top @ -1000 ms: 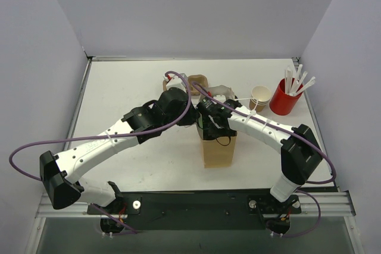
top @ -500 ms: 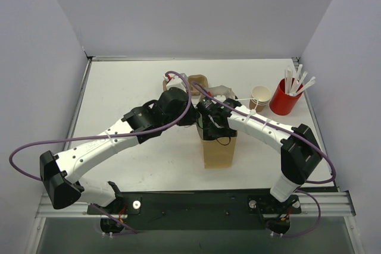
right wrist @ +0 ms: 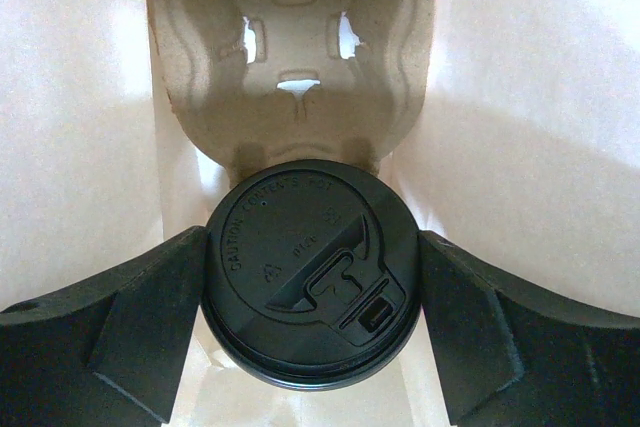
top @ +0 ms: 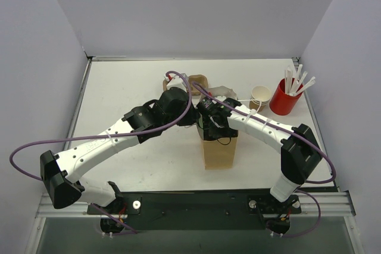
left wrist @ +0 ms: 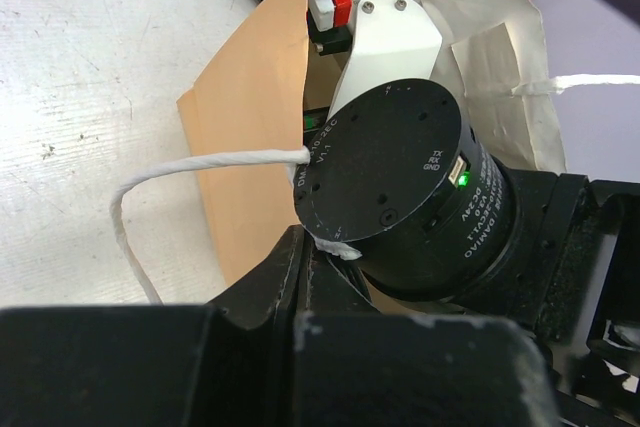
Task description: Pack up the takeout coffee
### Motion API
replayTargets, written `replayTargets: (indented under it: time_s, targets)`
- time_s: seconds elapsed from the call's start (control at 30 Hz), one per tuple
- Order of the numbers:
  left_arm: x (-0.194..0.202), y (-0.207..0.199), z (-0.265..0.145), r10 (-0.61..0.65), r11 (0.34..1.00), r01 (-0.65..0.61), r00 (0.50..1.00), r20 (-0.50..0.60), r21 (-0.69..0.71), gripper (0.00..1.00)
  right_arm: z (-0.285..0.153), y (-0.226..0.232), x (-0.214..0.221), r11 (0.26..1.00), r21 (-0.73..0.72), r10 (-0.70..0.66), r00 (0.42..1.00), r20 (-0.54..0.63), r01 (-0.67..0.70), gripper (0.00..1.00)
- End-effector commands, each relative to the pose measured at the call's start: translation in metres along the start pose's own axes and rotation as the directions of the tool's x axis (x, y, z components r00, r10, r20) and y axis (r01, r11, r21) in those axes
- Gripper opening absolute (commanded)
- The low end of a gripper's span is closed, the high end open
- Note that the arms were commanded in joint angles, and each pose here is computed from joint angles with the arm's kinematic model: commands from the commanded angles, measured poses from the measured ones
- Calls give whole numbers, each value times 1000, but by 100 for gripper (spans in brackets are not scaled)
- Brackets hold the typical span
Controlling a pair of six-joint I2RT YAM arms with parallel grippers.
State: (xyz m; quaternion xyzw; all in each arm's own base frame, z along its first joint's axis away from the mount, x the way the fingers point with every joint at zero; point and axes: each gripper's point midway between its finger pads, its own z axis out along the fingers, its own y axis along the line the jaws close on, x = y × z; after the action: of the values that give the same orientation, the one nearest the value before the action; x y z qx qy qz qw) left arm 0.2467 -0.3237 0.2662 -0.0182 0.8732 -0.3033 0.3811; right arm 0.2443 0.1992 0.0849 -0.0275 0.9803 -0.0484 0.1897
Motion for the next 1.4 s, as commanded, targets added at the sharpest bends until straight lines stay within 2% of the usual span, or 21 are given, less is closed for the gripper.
replayTargets:
  time_s: [0.0,0.33,1.37]
  targets:
    - [-21,-32,-15,-14,995,10,999,43,97,0,-4,-25,34,994,94,-43,989,-142,57,78]
    - [-21,-32,-15,-9,996,5,999,42,92,0,-11,-23,26,995,82,-39,992,-122,49,84]
    - [-20,-31,-12,-3,996,-1,999,40,87,0,-29,-21,14,999,48,-21,997,-76,25,88]
